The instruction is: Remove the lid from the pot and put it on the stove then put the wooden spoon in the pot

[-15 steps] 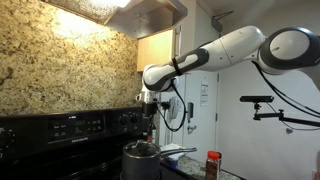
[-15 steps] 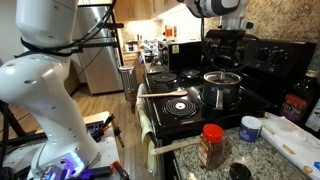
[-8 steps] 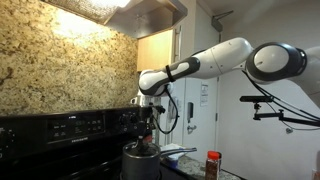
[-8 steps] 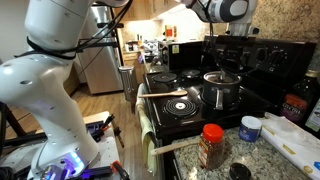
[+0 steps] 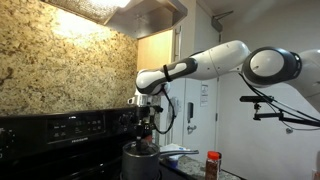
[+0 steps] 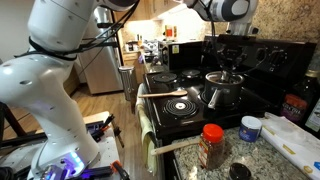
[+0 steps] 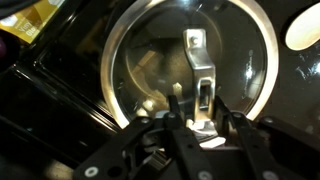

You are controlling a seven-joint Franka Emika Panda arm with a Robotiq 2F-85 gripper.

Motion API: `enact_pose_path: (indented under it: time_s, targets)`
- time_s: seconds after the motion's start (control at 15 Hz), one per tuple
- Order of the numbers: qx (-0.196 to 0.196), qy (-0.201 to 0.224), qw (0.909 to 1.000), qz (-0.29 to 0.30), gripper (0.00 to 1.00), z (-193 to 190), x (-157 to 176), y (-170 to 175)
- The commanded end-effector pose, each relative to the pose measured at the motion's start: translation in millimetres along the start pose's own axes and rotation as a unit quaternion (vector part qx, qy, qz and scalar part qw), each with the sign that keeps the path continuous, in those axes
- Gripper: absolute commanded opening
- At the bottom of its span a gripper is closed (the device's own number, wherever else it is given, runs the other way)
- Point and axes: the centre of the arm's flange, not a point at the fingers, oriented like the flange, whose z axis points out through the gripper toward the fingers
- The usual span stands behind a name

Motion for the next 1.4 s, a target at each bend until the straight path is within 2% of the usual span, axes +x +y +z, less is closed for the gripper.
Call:
enact_pose_path:
  time_s: [0.0,0.07,0.2,0.73,1.33]
  targets:
    - [0.014,-0.001,0.9998,-0.015,0.08,-3.9,5.0,9.0]
    - [0.015,-0.003,0.9998,-0.016,0.01,-5.2,5.2,8.0]
    - [0.011,-0.005,0.9997,-0.019,0.05,-9.2,6.7,5.7]
    - [0.014,-0.024,0.9989,-0.037,0.05,-27.6,11.3,-18.8]
    - [-0.007,-0.011,0.997,-0.076,0.05,-56.0,31.6,-61.2]
